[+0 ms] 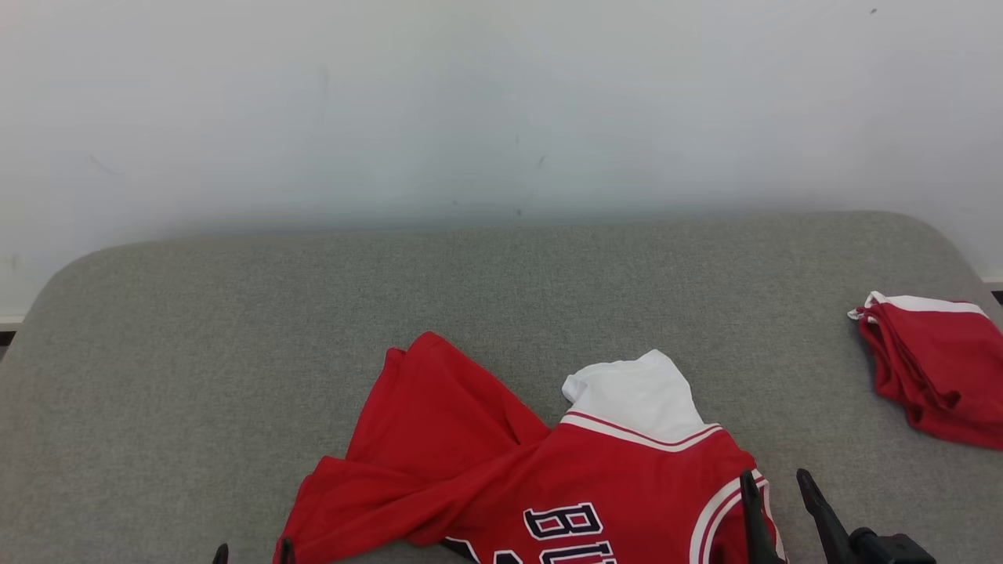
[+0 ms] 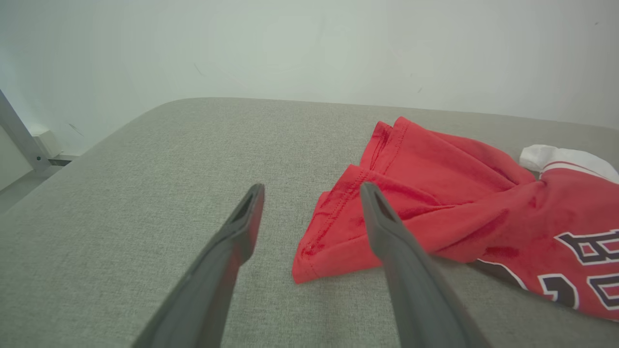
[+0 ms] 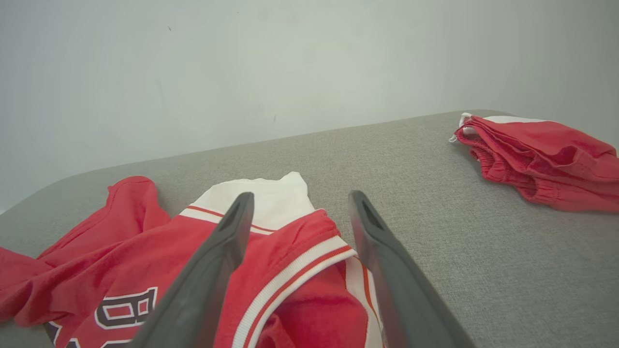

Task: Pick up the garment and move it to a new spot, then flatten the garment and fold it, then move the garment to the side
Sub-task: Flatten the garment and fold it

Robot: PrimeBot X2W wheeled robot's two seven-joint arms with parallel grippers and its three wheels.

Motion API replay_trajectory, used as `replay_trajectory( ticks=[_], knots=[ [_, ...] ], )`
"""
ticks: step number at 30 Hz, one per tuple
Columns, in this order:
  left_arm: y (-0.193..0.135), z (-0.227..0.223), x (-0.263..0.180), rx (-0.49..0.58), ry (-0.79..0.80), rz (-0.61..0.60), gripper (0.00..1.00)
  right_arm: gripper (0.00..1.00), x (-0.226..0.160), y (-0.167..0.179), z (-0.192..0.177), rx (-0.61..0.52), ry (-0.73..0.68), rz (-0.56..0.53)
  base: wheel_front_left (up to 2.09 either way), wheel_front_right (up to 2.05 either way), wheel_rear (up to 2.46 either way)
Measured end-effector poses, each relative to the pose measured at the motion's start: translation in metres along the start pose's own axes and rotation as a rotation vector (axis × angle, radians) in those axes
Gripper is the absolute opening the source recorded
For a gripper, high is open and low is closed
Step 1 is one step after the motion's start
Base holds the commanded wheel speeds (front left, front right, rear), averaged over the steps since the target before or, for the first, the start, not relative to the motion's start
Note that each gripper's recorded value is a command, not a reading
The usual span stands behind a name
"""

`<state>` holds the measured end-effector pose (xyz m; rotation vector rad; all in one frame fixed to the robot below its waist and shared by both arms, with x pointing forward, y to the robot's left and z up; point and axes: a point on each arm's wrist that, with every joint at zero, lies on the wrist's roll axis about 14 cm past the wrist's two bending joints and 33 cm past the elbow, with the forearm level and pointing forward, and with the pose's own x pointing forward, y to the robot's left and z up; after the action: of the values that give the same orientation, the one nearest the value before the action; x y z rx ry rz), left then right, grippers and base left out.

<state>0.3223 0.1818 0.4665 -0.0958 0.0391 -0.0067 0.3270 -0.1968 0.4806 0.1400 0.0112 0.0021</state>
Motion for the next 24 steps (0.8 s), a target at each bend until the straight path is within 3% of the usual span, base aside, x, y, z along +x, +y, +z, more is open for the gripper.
replay_trajectory(
  ticks=[14,20,24],
  knots=[
    [0.000,-0.019,0.004,-0.015,0.063,0.000,1.00,1.00,0.011,-0.001,0.015,-0.024,-0.013,0.008,0.00,0.00,0.00],
    [0.008,-0.040,0.015,0.001,0.175,-0.016,1.00,1.00,0.026,-0.002,0.034,-0.072,-0.040,0.038,0.00,0.00,0.00],
    [0.015,-0.051,0.028,0.021,0.270,-0.024,1.00,1.00,0.033,0.000,0.028,-0.077,0.017,0.055,0.00,0.00,0.00]
  ],
)
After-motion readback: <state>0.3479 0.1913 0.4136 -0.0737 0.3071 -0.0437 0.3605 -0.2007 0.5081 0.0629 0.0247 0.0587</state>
